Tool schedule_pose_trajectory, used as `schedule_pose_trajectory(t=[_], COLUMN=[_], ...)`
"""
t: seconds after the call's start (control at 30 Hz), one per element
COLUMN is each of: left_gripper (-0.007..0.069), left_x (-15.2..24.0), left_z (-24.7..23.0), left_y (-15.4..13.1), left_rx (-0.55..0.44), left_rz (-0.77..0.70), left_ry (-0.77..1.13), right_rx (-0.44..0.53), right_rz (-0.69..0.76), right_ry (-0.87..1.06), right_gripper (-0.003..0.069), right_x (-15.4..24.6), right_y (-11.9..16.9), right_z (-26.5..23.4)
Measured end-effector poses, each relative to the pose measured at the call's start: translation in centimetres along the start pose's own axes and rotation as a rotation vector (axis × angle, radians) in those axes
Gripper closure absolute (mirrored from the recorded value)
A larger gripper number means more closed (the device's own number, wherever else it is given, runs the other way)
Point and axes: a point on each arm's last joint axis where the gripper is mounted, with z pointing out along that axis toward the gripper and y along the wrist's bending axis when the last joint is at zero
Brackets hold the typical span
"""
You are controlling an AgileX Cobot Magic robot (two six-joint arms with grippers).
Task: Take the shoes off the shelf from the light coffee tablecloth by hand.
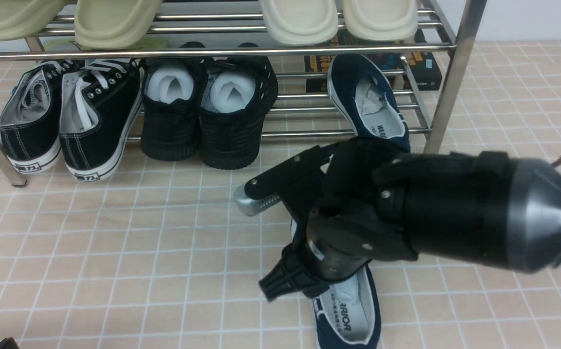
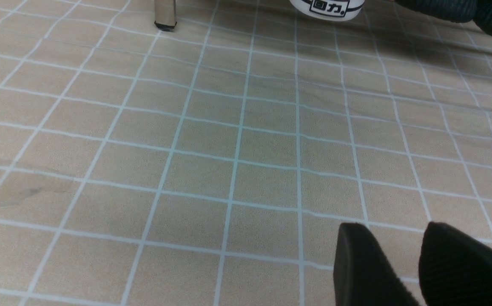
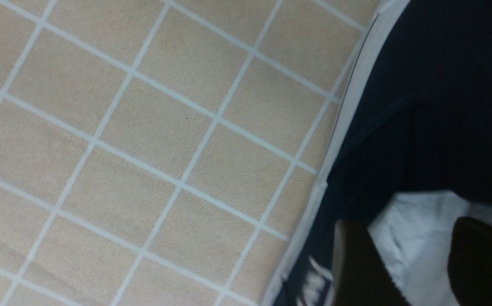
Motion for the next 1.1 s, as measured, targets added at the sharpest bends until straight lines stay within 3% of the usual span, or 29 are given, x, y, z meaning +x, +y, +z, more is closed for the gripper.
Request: schedule_pose_trajectory(t=[0.23,0.37,0.5,0.67,0.83,1.0,1.1], left_gripper=[0.0384,0.0384,0.0384,0.0384,0.0384,0.0384,0.0384], left_x=[0.0,0.0,0.0,0.0,0.0,0.0,0.0], left_z=[0.0,0.0,0.0,0.0,0.0,0.0,0.0], left_y=[0.0,0.0,0.0,0.0,0.0,0.0,0.0], left_rx=[0.0,0.0,0.0,0.0,0.0,0.0,0.0], left_rz=[0.0,0.0,0.0,0.0,0.0,0.0,0.0], left_ry=[0.0,0.0,0.0,0.0,0.0,0.0,0.0], right_rx=[-0.014,0.011,0.056,0.078,0.092,0.094,0.088], right_rz=[-0.012,0.003,0.09,0.174,0.237,0.26,0.244], right_ry=[-0.093,-0.159,-0.18,-0.233,-0.32,-0.383,-0.418], right_gripper=[0.0353,0.0465,0.0631,0.067,0.0578,0.037,0.03], right_x=[-0.6,-1.5,-2.8,-4.1,-5.4,-6.0,-6.4], right_y=[-0.9,-2.6,-6.1,-9.5,-12.7,-14.4,-14.3], right_z=[-3.5,-5.1,-4.8,-4.3,-4.1,-4.1,-4.1])
